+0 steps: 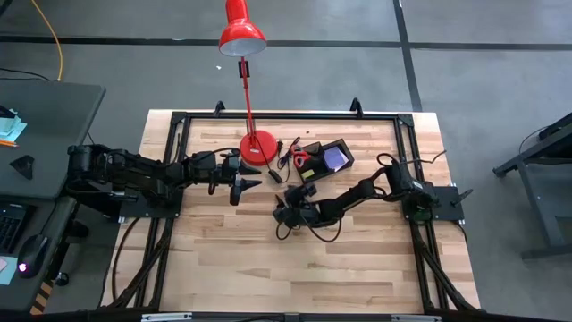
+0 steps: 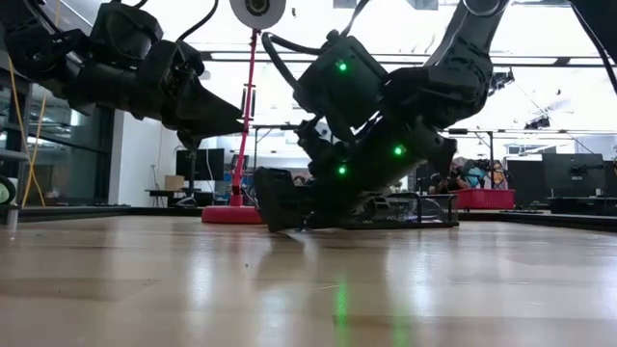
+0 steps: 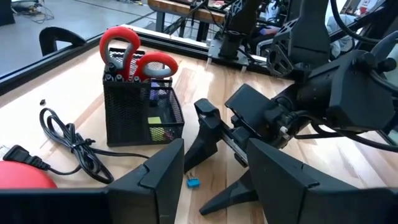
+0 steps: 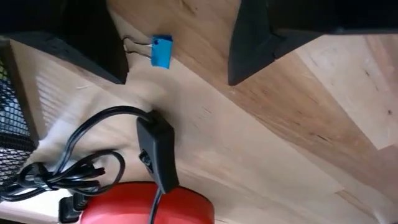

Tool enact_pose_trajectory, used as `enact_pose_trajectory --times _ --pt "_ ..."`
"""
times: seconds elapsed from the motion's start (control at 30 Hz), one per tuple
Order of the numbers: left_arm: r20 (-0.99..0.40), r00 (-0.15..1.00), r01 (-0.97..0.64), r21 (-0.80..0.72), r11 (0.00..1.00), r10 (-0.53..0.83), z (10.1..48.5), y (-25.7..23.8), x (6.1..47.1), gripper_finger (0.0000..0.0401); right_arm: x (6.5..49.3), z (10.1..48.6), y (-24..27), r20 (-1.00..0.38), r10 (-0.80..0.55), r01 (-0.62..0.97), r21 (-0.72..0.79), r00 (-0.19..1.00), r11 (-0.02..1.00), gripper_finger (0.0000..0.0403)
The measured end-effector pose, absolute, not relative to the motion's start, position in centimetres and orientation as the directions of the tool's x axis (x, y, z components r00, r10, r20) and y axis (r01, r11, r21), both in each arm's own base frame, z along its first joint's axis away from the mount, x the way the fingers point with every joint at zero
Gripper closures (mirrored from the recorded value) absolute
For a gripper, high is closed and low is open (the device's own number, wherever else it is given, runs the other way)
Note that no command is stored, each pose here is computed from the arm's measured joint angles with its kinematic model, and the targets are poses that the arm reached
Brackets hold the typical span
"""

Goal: Pick and place office supplies into organizer
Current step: Return to Home Position

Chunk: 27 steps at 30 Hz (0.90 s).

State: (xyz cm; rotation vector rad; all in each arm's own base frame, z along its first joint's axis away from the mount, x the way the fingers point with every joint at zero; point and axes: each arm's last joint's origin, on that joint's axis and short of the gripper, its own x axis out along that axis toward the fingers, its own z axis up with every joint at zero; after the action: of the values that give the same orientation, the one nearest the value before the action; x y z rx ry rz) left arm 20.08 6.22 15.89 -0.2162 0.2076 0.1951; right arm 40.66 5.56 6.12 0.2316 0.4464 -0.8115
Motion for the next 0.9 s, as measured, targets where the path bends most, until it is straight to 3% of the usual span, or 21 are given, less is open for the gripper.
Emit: enact_pose_trajectory --times 0.63,0.9 --pt "-0.224 0.959 -0.216 -0.189 0.958 0.172 15.9 6.2 20.1 0.0233 40.3 6.0 8.4 -0.498 -0.549 0.621 -0.025 0.671 0.783 0.0323" --pt "-0.224 0.959 -0.217 -0.188 0.958 0.173 15.9 6.2 20.1 0.0233 40.9 6.9 10.4 -0.432 -0.436 0.491 0.021 0.79 0.871 0.0379"
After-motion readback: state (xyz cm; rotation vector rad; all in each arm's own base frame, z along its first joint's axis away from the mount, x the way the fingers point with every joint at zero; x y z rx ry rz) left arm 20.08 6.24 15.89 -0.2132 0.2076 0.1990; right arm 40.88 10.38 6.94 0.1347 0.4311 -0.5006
